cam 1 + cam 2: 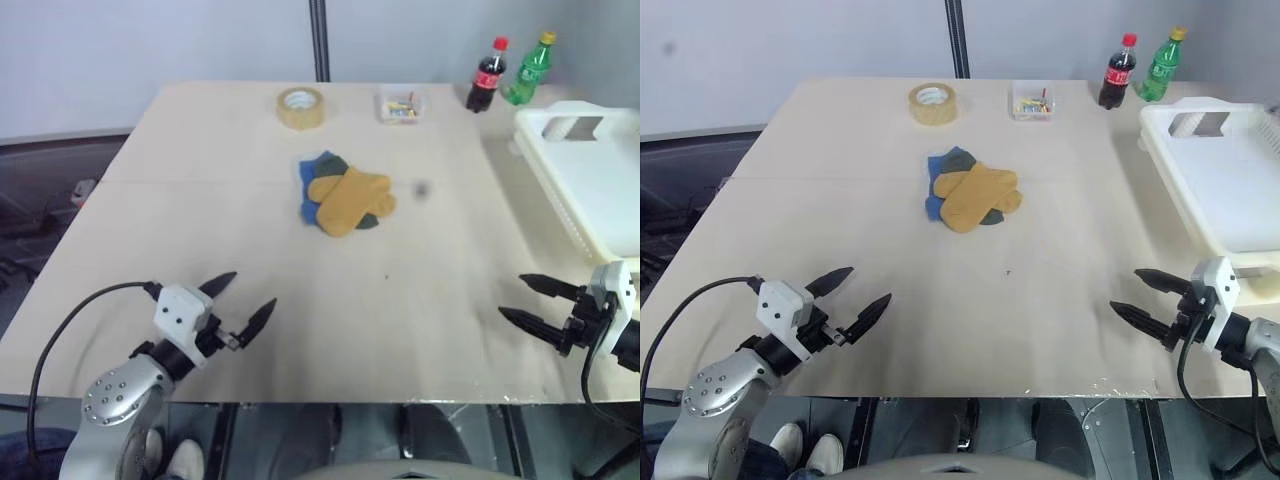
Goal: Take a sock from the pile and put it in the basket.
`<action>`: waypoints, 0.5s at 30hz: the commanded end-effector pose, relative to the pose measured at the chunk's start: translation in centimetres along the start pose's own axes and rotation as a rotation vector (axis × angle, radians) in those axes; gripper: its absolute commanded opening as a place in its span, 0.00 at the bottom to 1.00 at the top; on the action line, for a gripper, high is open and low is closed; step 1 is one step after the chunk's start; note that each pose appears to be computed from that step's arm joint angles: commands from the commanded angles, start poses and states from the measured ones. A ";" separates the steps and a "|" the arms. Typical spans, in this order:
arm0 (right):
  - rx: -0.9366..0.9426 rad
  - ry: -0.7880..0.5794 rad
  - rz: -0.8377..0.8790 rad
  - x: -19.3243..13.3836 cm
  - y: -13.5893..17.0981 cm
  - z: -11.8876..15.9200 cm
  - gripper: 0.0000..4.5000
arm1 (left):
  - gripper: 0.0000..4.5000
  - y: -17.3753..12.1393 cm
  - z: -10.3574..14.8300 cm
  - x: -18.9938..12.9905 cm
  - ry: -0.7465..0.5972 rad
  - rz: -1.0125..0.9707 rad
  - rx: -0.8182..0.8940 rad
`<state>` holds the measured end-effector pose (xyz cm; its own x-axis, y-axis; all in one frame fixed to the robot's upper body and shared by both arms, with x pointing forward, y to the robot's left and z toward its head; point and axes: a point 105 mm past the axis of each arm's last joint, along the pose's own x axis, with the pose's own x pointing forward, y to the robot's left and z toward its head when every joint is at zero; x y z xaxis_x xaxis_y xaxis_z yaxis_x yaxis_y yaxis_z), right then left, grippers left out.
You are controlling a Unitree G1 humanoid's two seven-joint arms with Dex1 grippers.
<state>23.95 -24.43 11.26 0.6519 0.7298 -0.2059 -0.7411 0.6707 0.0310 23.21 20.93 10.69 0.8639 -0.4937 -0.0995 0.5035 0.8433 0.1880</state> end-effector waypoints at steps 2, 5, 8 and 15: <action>-0.040 -0.023 -0.006 -0.3 0.0 1.0 0.99 | 1.00 -0.4 0.9 -0.3 -0.032 -0.033 0.022; -0.042 -0.018 -0.006 -0.2 -0.1 0.9 0.99 | 1.00 -0.5 0.7 -0.4 -0.030 -0.034 0.015; -0.046 -0.016 -0.004 -0.2 -0.2 0.9 0.99 | 1.00 -0.7 0.7 -0.4 -0.034 -0.038 0.009; -0.052 -0.015 0.007 -0.1 -0.2 1.1 0.99 | 1.00 -0.9 0.7 -0.6 -0.039 -0.038 0.007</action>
<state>24.08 -24.45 11.33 0.6503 0.7301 -0.2101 -0.7441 0.6678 0.0174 22.42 20.70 10.13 0.8481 -0.5183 -0.1100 0.5298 0.8315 0.1674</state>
